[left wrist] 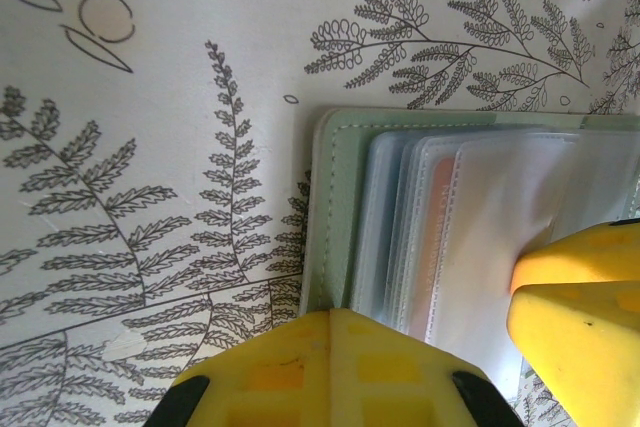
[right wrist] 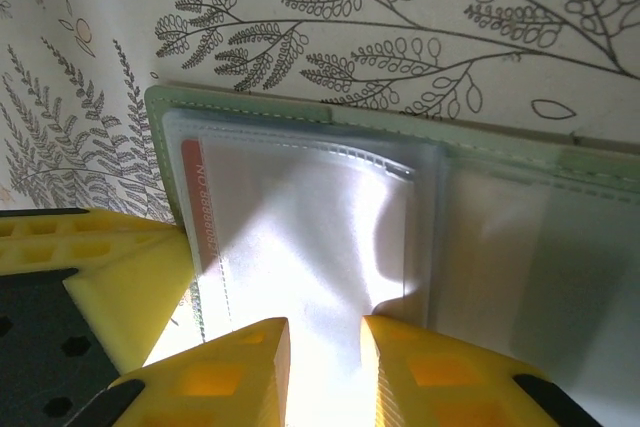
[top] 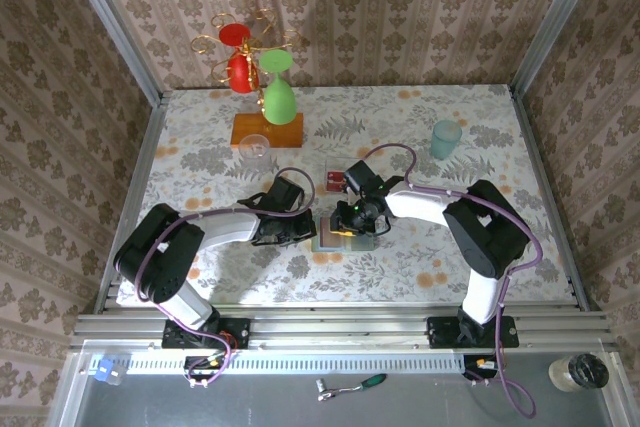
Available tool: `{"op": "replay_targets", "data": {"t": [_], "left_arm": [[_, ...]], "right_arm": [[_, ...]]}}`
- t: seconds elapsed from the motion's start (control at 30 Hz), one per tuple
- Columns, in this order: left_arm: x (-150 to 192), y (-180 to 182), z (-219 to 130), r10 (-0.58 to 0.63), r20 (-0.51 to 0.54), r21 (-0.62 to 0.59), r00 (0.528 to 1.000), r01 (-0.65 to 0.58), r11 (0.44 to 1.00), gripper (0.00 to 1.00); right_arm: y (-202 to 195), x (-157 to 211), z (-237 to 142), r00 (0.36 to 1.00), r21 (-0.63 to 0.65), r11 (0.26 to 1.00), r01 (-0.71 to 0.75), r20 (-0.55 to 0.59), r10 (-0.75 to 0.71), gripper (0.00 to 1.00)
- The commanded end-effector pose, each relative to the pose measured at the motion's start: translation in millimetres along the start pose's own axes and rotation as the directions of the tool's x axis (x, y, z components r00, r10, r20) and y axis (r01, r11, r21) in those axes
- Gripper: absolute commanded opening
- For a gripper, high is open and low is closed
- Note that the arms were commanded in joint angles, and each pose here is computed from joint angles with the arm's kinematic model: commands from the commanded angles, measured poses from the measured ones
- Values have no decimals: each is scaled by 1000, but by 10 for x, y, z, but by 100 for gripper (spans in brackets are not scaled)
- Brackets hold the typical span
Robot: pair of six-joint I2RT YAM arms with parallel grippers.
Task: Take the credit cards out of the card holder
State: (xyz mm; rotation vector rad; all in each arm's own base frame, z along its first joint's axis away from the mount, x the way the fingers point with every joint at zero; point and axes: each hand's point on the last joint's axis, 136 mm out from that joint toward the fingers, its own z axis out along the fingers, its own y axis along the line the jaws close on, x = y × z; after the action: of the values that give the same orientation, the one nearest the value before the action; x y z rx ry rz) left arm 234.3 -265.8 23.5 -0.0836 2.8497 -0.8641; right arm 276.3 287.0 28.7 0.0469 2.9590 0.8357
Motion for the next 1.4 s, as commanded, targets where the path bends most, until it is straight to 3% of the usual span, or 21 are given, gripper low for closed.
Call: {"op": "replay_targets", "data": {"t": [0.0, 0.77, 1.03, 1.37], "left_arm": [[36, 103, 3, -2, -21, -34, 1000, 1, 999, 0], [-77, -95, -156, 20, 22, 7, 1000, -20, 1000, 0], [-160, -380, -278, 52, 73, 100, 996, -59, 993, 11], [-103, -577, -96, 23, 27, 213, 999, -29, 977, 24]], "right_arm": [[-64, 29, -80, 1000, 49, 999, 15, 11, -15, 26], [-190, 54, -76, 1000, 30, 999, -17, 17, 17, 23], [-197, 38, -79, 999, 9, 1000, -29, 24, 28, 23], [-213, 36, -87, 999, -27, 999, -48, 25, 48, 22]]}}
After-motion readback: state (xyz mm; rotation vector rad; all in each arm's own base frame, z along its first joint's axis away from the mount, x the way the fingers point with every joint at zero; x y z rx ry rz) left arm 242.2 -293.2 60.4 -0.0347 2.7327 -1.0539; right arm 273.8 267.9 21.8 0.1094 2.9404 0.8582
